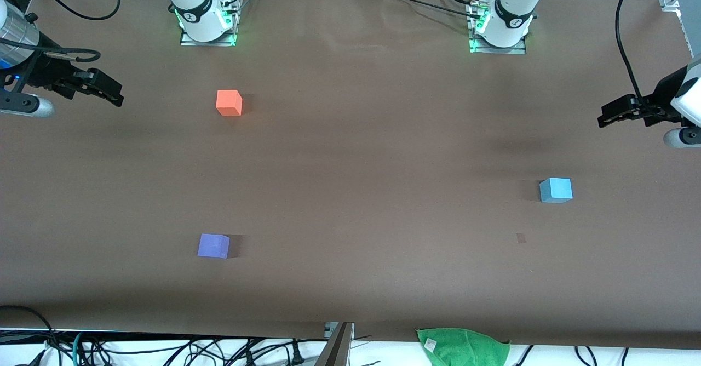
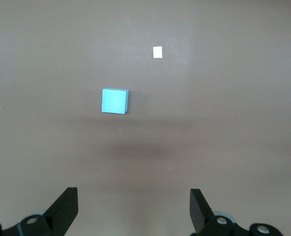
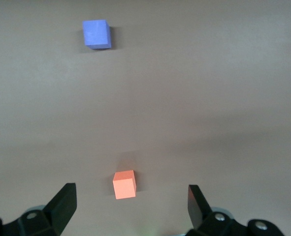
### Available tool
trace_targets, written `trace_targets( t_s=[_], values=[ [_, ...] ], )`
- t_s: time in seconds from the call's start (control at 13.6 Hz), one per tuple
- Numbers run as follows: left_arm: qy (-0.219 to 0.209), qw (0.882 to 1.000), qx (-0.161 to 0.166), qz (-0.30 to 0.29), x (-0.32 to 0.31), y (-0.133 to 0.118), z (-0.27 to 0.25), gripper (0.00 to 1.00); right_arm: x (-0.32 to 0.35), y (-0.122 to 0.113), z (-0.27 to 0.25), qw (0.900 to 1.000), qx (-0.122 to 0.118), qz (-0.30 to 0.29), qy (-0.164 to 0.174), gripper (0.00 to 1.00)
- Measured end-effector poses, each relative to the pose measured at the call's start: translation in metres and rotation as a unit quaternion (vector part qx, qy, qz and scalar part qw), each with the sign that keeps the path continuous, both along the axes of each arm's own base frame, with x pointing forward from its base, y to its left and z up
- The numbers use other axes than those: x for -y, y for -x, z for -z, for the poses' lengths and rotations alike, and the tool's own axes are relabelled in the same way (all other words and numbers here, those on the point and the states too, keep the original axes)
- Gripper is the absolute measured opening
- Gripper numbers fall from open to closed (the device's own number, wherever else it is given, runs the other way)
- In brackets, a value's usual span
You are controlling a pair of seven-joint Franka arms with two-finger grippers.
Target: Place blue block between orange and purple blocks
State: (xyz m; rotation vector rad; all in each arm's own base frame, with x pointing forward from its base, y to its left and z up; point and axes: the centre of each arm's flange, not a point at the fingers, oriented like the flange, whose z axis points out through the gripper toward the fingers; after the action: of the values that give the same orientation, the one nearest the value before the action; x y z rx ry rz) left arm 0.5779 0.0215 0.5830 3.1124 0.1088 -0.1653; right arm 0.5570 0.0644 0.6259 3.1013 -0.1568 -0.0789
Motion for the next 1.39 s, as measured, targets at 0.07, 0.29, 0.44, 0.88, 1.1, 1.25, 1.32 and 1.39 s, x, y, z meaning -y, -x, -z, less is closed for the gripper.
trace_targets(
  t_s=[0.07, 0.29, 0.44, 0.88, 1.1, 1.25, 1.32, 1.39],
  values=[
    [0.000, 1.000, 0.000, 0.000, 0.0000, 0.0000, 0.0001, 1.00, 0.0001, 0.0000, 0.0000, 1.000, 0.000, -0.005, 0.000, 1.00],
    [0.000, 1.000, -0.001, 0.000, 0.0000, -0.0006, 0.0014, 1.00, 0.0000, 0.0000, 0.0005, 1.000, -0.001, -0.016, -0.001, 1.00],
    [0.000, 1.000, -0.002, 0.000, -0.0001, -0.0008, 0.0019, 1.00, -0.0003, -0.0001, 0.0004, 1.000, -0.001, -0.021, -0.001, 1.00],
    [0.000, 1.000, -0.002, 0.000, -0.0003, -0.0009, 0.0022, 1.00, -0.0052, -0.0006, 0.0020, 1.000, -0.002, -0.026, -0.001, 1.00],
    [0.000, 1.000, -0.002, 0.000, -0.0003, -0.0009, 0.0022, 1.00, -0.0053, -0.0018, 0.0036, 1.000, -0.002, -0.026, -0.001, 1.00],
    [0.000, 1.000, -0.002, 0.000, -0.0003, -0.0009, 0.0022, 1.00, -0.0054, -0.0023, 0.0044, 1.000, -0.002, -0.026, -0.001, 1.00],
    [0.000, 1.000, -0.002, 0.000, -0.0003, -0.0009, 0.0022, 1.00, -0.0055, -0.0026, 0.0050, 1.000, -0.003, -0.026, -0.001, 1.00],
    [0.000, 1.000, -0.002, 0.000, -0.0003, -0.0009, 0.0022, 1.00, -0.0055, -0.0029, 0.0054, 1.000, -0.003, -0.026, -0.001, 1.00]
  ],
)
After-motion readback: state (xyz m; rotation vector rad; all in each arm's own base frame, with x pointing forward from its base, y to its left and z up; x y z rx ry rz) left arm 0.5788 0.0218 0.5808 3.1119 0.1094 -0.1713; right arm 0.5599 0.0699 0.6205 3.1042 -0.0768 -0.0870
